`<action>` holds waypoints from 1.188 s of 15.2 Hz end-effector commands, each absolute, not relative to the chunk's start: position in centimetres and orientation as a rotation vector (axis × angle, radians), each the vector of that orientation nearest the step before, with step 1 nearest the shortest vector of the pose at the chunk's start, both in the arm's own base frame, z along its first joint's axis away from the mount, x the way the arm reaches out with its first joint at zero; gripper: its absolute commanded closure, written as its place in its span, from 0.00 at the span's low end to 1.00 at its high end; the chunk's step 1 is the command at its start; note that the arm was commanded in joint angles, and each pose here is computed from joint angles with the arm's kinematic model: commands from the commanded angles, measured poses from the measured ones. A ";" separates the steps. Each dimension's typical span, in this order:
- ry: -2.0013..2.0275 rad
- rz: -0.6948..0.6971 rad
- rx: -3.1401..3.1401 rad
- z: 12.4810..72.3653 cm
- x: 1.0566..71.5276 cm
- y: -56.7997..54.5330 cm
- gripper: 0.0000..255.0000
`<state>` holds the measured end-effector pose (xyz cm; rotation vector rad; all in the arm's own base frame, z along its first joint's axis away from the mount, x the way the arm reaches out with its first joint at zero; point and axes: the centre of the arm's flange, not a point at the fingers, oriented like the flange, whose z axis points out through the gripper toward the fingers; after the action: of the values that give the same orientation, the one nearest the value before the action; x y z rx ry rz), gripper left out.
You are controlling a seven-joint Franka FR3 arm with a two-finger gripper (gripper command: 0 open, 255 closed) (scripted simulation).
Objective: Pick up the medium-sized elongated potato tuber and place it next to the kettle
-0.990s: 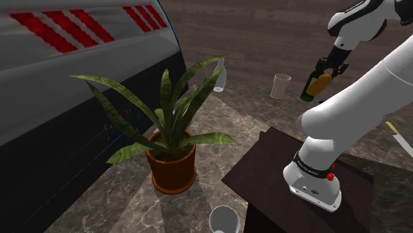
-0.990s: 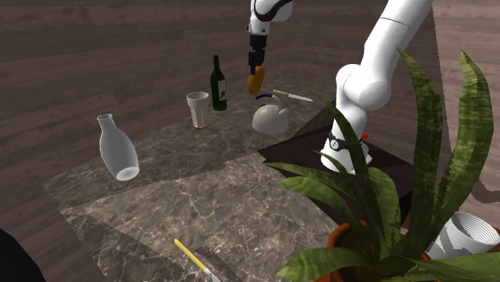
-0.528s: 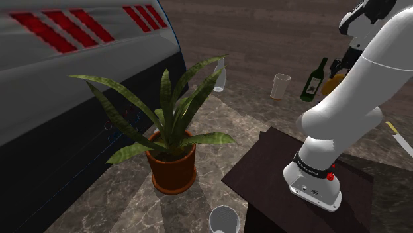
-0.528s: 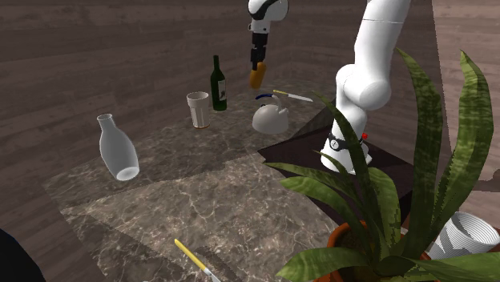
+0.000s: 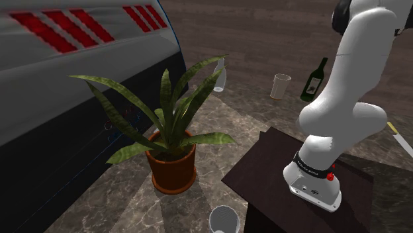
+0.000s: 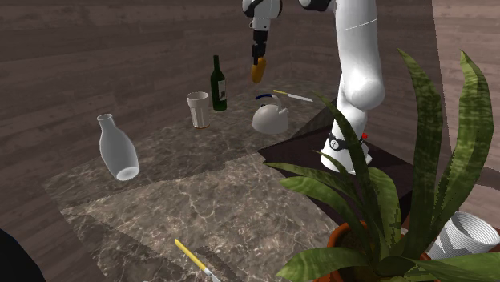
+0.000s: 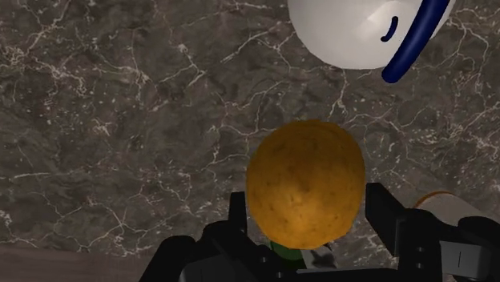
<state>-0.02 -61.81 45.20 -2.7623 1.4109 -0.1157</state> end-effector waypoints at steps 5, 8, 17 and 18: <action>1.407 -0.119 -2.763 45.0 -5.1 -68.1 1.00; 1.407 -0.119 -2.763 43.4 -5.1 -68.1 1.00; 1.407 -0.119 -2.763 38.7 -5.1 -68.1 1.00; 1.407 -0.119 -2.763 38.1 -5.1 -68.1 1.00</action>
<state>-5.09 -68.18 38.64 -2.7624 1.4063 -0.1182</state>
